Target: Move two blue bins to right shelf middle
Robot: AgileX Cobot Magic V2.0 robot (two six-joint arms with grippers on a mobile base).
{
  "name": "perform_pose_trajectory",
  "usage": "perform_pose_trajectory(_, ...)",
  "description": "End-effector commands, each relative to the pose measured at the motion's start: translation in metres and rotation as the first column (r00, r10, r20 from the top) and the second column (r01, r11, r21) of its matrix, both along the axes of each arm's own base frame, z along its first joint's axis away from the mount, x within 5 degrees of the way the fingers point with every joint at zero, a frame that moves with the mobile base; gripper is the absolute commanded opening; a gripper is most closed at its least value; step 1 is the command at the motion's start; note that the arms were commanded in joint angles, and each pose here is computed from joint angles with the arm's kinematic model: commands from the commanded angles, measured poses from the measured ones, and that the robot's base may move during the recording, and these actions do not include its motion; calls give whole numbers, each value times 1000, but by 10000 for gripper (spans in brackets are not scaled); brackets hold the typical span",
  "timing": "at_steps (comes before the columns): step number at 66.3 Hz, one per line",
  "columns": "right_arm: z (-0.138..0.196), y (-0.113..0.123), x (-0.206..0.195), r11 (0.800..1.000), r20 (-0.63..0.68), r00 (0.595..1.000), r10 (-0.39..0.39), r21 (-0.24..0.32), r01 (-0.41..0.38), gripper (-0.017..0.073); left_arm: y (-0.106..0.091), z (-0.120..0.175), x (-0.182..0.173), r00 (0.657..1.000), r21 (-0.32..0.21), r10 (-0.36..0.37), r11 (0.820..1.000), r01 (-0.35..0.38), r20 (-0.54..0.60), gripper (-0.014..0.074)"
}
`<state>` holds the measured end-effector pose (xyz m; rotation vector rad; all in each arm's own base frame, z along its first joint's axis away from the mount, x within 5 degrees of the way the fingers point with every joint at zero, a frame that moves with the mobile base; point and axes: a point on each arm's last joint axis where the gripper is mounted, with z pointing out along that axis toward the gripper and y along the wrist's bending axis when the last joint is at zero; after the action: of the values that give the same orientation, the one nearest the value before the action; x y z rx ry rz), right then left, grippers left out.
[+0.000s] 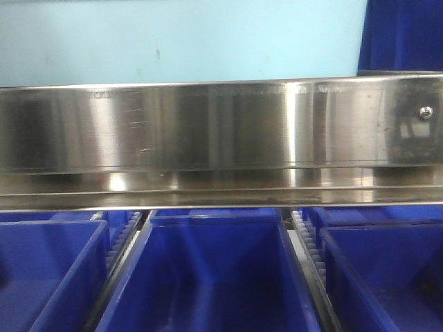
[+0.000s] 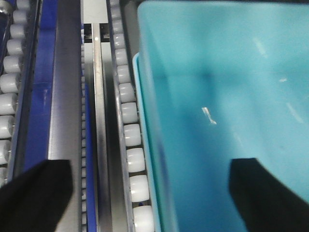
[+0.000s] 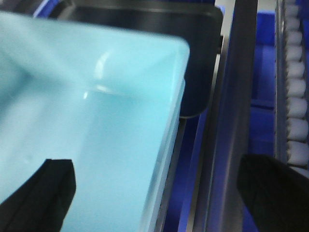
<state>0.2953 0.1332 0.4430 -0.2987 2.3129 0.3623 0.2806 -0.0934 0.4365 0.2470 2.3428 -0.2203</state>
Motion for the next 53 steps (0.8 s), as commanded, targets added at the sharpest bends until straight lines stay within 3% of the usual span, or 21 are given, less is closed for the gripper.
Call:
perform_pose_trajectory(1, 11, -5, -6, 1000, 55, 998, -5, 5, 5, 559, 4, 10, -7, 999, -4, 5, 1000, -5, 42, 614)
perform_pose_trajectory(11, 14, -7, -10, 1000, 54, 999, -4, 4, 4, 559, 8, 18, -14, 997, 1, 9, 1000, -10, 72, 611)
perform_pose_trajectory(25, 9, -6, -10, 1000, 17, 1000, -1, -10, 2, 559, 11, 12, -14, 999, 52, 21, 998, -23, 36, 610)
perform_pose_trajectory(40, -9, -3, -4, 999, -95, 995, 4, -48, -8, 559, 9, -11, -9, 1000, 72, 20, 997, -18, -22, 610)
perform_pose_trajectory(53, -32, 5, 2, 999, -189, 982, 23, -22, -27, 559, 5, -39, -6, 997, 55, 10, 998, -6, -78, 610)
